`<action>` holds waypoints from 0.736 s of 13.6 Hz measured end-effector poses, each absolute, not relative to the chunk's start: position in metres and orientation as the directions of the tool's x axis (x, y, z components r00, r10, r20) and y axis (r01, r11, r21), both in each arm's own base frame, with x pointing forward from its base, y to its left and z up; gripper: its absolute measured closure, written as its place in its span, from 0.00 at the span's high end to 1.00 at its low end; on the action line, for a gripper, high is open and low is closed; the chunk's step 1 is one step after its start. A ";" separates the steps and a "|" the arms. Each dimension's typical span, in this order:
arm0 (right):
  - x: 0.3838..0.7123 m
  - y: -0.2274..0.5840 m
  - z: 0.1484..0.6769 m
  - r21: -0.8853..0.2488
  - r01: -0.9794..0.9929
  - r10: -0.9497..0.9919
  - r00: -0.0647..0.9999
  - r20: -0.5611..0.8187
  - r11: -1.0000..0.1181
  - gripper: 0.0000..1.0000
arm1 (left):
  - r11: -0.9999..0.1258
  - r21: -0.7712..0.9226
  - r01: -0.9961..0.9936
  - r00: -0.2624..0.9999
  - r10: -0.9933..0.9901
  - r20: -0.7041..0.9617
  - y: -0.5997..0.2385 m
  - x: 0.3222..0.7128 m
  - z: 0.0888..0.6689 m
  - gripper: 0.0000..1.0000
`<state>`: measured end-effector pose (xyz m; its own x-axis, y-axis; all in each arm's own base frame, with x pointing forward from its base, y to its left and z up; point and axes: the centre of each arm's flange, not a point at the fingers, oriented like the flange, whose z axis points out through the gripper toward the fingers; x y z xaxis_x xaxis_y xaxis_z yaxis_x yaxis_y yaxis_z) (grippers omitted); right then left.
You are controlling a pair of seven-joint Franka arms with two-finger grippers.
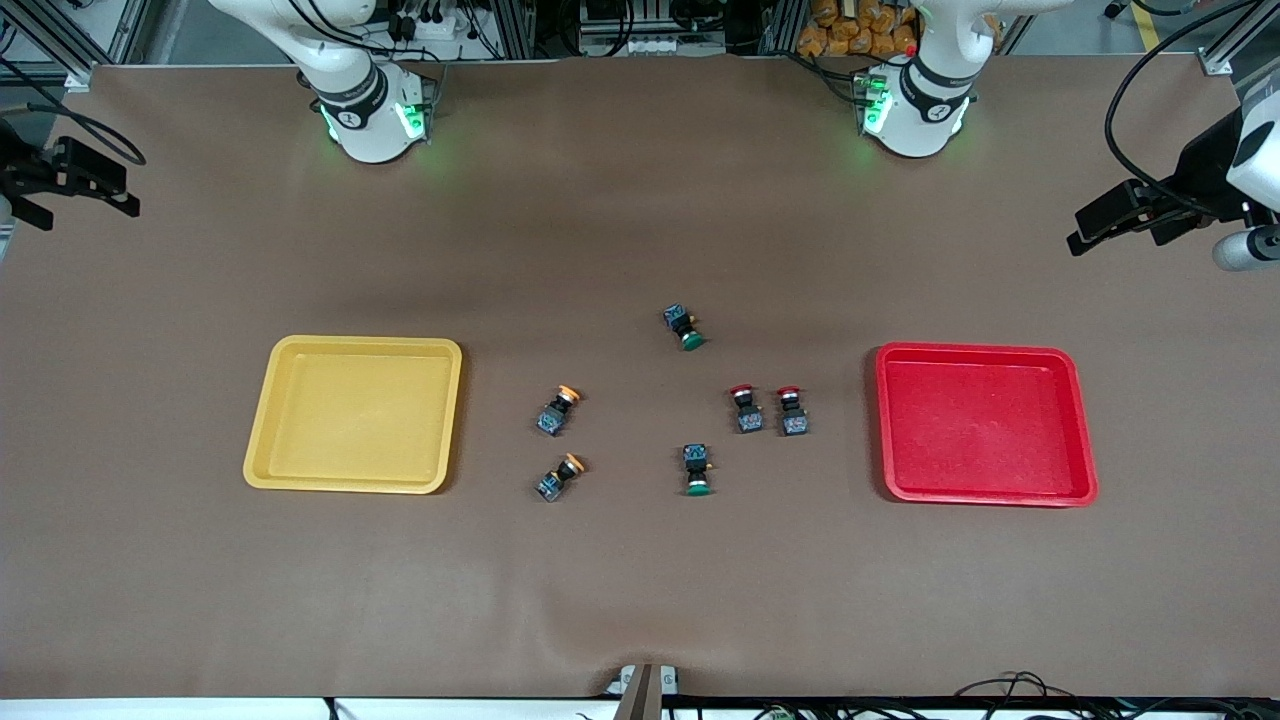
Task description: Place red and yellow buttons in trays
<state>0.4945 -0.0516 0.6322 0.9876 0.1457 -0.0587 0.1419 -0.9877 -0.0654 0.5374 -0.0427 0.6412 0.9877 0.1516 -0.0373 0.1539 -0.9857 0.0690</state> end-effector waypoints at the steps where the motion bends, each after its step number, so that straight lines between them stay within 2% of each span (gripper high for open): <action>1: 0.495 -0.050 0.633 -0.076 0.142 0.146 0.988 -0.050 -0.987 1.00 | -0.986 0.069 0.154 0.988 0.152 -0.037 -0.043 0.537 0.641 1.00; 10: 0.496 -0.048 0.635 -0.089 0.146 0.150 0.988 -0.034 -0.985 1.00 | -0.985 0.069 0.157 0.987 0.154 -0.037 -0.041 0.538 0.641 1.00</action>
